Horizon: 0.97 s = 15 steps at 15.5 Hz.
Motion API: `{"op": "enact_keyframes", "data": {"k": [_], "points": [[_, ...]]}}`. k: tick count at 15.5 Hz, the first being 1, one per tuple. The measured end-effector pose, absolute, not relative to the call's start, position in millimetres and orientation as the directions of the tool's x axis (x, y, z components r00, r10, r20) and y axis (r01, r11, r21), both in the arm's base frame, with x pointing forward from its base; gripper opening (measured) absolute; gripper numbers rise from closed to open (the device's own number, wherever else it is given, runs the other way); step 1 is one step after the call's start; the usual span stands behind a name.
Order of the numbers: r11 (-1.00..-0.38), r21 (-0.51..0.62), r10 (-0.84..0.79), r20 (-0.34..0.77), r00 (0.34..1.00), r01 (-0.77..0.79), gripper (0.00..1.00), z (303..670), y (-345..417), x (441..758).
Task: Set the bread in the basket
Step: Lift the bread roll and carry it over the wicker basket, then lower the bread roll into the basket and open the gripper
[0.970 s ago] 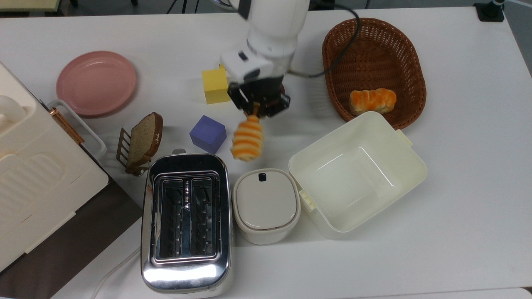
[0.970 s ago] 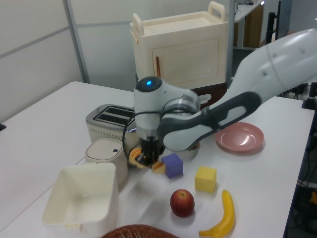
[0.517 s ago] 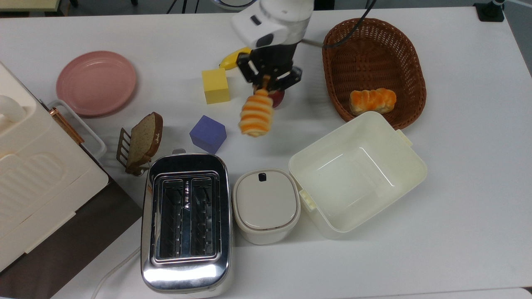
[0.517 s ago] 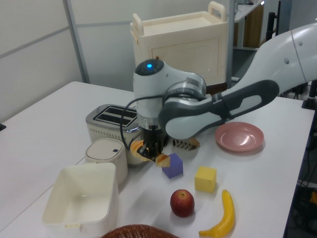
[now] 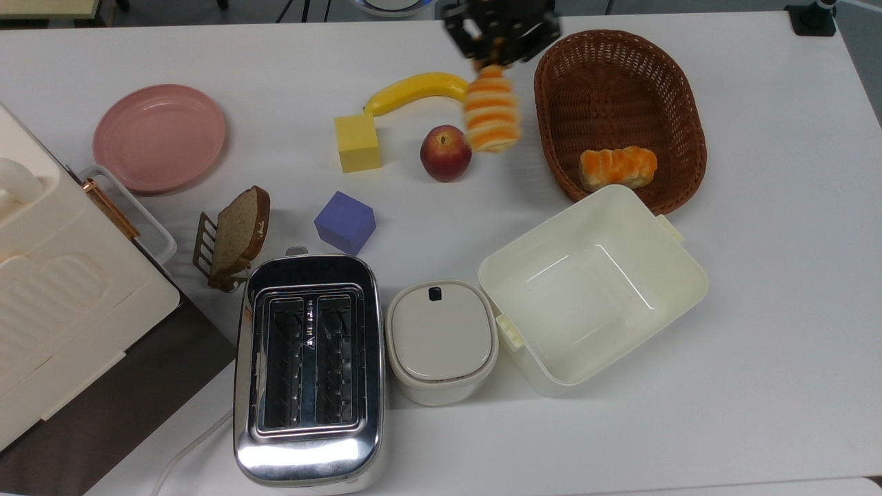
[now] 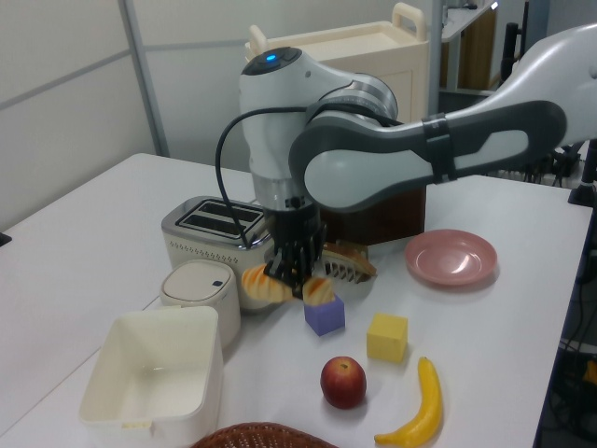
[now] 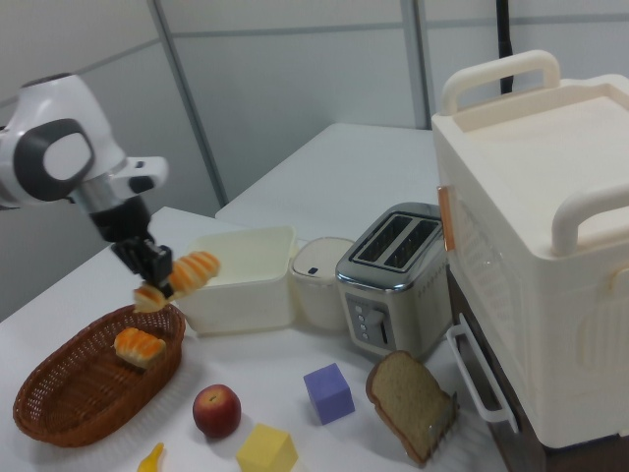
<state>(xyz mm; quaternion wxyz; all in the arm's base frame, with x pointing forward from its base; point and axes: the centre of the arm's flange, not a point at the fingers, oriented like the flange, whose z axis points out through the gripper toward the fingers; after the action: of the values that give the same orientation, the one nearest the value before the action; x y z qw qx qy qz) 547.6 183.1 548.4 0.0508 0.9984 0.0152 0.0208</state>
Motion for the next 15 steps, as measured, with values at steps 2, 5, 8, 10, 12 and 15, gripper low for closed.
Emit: {"op": "enact_keyframes", "data": {"k": [2,5,8,10,12,15], "points": [[-0.991,0.106,0.084,0.025,0.996,0.081,0.15,540,214,536],[-0.985,0.111,0.135,-0.004,0.991,0.135,0.14,523,257,517],[-0.977,0.117,0.175,-0.039,0.984,0.178,0.12,503,297,495],[-0.966,0.127,0.217,-0.079,0.973,0.226,0.12,481,328,475],[-0.956,0.139,0.246,-0.108,0.963,0.260,0.12,464,345,463],[-0.946,0.146,0.270,-0.137,0.953,0.289,0.12,448,355,454]]}}
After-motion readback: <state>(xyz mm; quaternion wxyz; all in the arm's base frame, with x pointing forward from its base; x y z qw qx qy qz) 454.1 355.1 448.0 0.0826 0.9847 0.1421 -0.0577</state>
